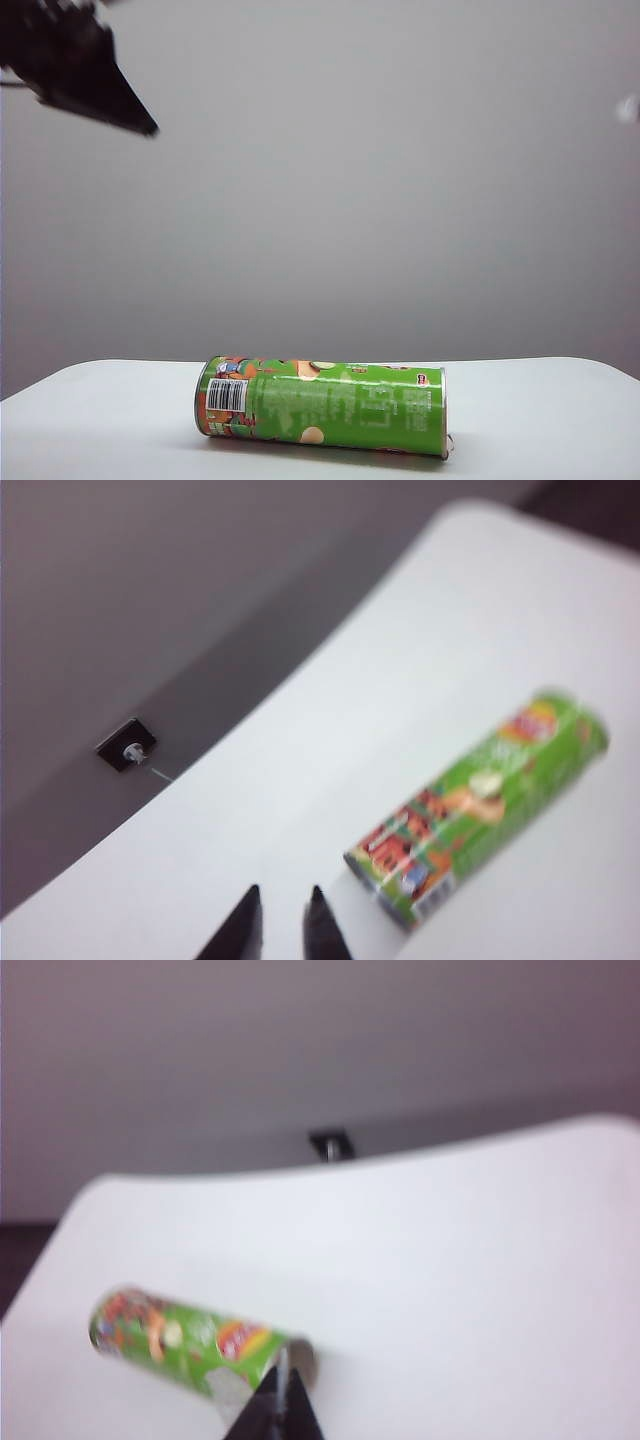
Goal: Pick up the green tub of chips from the desk, pull out the transparent container with the chips inside partially, and then place the chips back on the desk.
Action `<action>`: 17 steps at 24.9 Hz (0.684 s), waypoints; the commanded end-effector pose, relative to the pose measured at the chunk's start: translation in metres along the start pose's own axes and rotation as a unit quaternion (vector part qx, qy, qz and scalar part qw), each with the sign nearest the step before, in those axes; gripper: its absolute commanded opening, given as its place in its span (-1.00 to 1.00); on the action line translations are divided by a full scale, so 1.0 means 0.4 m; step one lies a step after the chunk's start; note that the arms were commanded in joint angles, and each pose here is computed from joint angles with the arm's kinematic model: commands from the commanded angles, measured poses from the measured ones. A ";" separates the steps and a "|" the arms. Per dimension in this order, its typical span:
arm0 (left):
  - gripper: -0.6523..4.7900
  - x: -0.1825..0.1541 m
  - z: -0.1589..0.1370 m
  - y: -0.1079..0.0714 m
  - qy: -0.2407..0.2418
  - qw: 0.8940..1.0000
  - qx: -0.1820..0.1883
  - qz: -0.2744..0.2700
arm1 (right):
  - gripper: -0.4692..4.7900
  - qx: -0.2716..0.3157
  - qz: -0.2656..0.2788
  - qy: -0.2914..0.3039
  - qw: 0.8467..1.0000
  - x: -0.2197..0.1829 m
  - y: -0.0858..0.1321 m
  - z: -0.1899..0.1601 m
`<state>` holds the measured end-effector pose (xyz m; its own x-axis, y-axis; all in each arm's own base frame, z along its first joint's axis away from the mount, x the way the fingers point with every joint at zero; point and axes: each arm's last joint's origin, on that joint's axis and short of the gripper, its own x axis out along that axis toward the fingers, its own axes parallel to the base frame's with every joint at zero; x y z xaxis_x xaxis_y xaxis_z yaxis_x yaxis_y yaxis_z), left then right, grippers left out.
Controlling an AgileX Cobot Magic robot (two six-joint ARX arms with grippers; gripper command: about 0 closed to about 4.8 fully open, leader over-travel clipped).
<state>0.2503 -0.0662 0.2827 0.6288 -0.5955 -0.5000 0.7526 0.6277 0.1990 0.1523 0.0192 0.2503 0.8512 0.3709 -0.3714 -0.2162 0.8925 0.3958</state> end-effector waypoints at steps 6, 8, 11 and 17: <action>-0.28 0.161 -0.053 -0.045 0.059 0.986 0.118 -0.104 | -0.83 0.011 0.062 0.097 0.993 0.088 -0.026 -0.024; -0.17 0.176 -0.059 -0.046 0.070 0.981 0.139 -0.117 | -0.83 0.018 0.078 0.115 0.990 0.099 -0.029 -0.031; 0.28 0.196 -0.063 -0.050 0.089 0.964 0.221 -0.119 | -0.83 0.023 0.098 0.134 0.986 0.112 -0.027 -0.039; 0.49 0.256 -0.051 -0.050 0.148 0.940 0.279 -0.128 | -0.83 0.033 0.114 0.149 0.982 0.116 -0.023 -0.045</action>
<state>0.2925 -0.1255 0.2085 0.4190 -0.4845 -0.7679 0.9000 0.1097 0.4219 0.1847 0.0309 0.2119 0.6174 0.5983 -0.5107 -0.3204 0.7842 0.5315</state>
